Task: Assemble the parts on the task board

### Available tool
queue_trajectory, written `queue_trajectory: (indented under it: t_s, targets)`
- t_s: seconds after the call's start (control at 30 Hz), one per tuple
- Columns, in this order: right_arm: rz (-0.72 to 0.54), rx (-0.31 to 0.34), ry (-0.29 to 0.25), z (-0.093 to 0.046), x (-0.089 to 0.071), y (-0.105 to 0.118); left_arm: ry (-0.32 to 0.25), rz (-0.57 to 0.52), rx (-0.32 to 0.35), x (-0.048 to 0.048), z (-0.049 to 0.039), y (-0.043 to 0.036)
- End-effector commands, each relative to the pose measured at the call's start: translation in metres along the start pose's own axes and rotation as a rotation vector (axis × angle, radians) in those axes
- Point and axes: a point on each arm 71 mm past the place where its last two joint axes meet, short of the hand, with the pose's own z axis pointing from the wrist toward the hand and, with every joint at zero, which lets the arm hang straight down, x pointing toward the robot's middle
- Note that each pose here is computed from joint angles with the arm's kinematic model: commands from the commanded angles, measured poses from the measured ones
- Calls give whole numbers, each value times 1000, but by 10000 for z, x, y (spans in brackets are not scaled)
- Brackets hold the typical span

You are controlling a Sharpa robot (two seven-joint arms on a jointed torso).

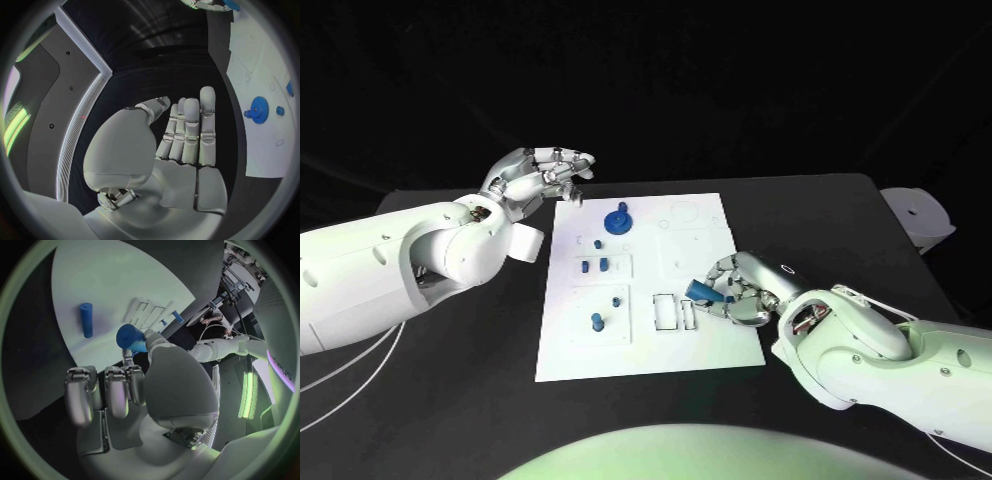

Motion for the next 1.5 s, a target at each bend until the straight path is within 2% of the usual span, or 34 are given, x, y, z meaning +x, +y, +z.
queue_trajectory:
  t_s: [0.03,0.47,0.6,0.8,1.5]
  targets:
    - [55,2,-17,2,-7,40,15,-13,8,18,3,-9]
    - [84,-7,104,152,207,219,21,-16,7,49,15,-6]
    - [71,-1,141,203,271,238,31,-20,7,95,31,-5]
    - [62,4,159,249,317,260,38,-23,8,140,45,-4]
    - [-6,30,208,313,388,233,37,-22,7,144,37,-8]
